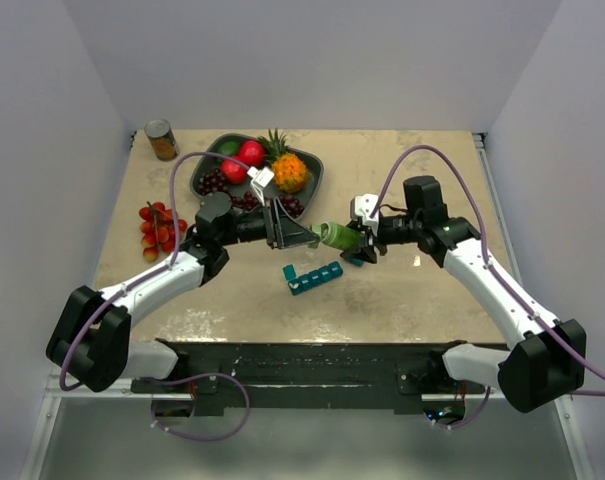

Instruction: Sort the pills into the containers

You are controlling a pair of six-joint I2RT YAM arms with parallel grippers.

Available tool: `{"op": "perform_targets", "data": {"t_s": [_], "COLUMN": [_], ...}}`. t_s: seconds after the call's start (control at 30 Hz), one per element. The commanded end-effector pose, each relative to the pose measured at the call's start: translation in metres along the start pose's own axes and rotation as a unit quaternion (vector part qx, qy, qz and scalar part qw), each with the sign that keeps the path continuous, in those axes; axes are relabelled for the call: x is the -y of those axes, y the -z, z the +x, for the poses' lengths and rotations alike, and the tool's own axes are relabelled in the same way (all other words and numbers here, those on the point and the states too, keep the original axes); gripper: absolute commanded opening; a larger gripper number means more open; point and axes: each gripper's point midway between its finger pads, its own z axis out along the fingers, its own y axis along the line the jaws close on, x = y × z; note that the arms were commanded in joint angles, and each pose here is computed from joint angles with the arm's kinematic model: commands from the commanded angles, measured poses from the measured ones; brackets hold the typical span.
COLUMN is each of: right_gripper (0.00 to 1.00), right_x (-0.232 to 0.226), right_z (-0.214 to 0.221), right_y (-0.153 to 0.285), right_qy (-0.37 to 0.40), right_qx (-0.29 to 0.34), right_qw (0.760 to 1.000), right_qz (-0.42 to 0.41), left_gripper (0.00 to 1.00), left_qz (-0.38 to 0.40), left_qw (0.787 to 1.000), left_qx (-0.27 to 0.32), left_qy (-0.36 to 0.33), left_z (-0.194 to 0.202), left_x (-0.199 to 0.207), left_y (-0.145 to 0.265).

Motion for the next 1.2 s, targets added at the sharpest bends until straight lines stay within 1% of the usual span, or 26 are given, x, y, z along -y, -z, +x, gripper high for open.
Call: {"op": "perform_targets", "data": {"t_s": [0.0, 0.17, 0.47, 0.67, 0.9, 1.07, 1.17], "right_gripper": [0.0, 0.0, 0.0, 0.0, 0.0, 0.0, 0.0], "right_x": [0.011, 0.013, 0.019, 0.018, 0.009, 0.002, -0.006], "right_z": [-0.018, -0.018, -0.015, -0.014, -0.021, -0.026, -0.033], "right_y": [-0.001, -0.004, -0.006, -0.01, -0.011, -0.013, -0.013], "right_qy": [0.035, 0.035, 0.029, 0.03, 0.031, 0.028, 0.024], "right_qx": [0.003, -0.003, -0.018, -0.027, -0.01, 0.004, 0.023], "right_qw": [0.999, 0.999, 0.999, 0.999, 0.999, 1.0, 0.999], "right_qz": [0.013, 0.018, 0.035, 0.034, 0.014, -0.004, -0.025], "left_gripper": [0.0, 0.0, 0.0, 0.0, 0.0, 0.0, 0.0], "left_qz": [0.013, 0.004, -0.082, -0.118, -0.107, -0.076, -0.049], "left_qw": [0.999, 0.999, 0.996, 0.992, 0.993, 0.992, 0.991], "left_qx": [0.031, 0.037, -0.013, -0.026, -0.042, -0.078, -0.099], "left_qy": [-0.03, -0.029, -0.018, -0.037, -0.038, -0.06, -0.068], "left_z": [-0.024, -0.029, -0.015, -0.018, -0.017, -0.008, 0.0], "left_x": [0.019, 0.02, -0.002, -0.01, -0.012, -0.005, -0.002], "left_y": [-0.007, -0.009, -0.017, -0.017, -0.022, -0.024, -0.025]}}
